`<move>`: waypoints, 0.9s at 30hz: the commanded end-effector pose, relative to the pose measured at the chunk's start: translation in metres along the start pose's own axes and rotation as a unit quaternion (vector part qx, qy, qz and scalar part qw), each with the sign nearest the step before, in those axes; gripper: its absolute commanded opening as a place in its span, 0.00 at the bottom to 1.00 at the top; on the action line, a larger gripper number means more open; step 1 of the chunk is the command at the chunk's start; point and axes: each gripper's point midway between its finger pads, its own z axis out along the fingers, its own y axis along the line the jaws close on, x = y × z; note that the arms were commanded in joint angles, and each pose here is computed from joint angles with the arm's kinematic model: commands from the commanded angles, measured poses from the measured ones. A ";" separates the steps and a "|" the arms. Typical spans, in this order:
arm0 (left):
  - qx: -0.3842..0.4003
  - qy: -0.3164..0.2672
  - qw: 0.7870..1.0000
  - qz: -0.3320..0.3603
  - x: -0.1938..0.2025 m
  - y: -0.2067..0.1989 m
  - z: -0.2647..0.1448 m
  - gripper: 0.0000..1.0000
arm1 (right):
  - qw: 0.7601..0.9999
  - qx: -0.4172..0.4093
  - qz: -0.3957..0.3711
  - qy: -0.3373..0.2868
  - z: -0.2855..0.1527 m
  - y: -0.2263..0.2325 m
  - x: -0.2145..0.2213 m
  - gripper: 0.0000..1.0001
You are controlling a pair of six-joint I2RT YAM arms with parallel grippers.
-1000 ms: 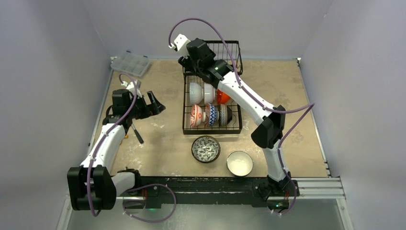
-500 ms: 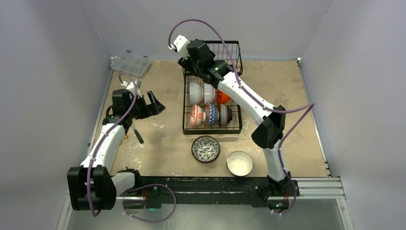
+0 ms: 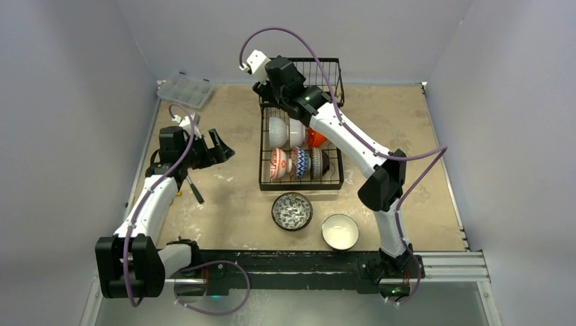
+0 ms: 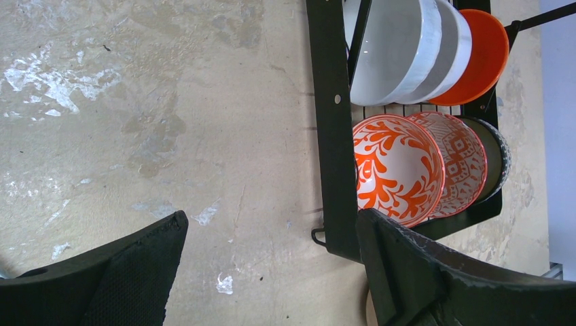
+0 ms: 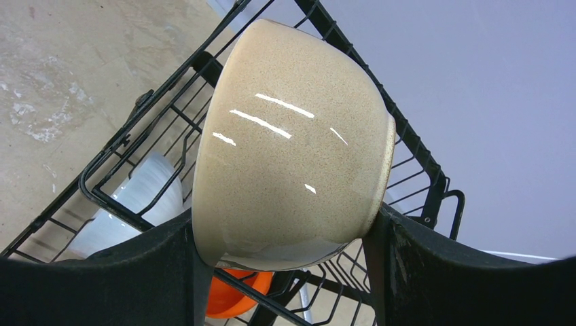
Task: Load the bowls into the dish rack
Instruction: Turn the bowl upside down on the dish rack.
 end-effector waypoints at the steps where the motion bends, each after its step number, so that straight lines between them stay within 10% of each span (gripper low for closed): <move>1: 0.017 -0.016 1.000 0.022 -0.009 -0.007 0.001 0.92 | 1.000 -0.004 0.022 -0.017 -0.030 -0.011 -0.013 0.26; 27: 0.020 -0.017 0.999 0.022 -0.009 -0.008 0.000 0.91 | 0.998 -0.055 0.021 0.005 -0.027 0.016 0.006 0.65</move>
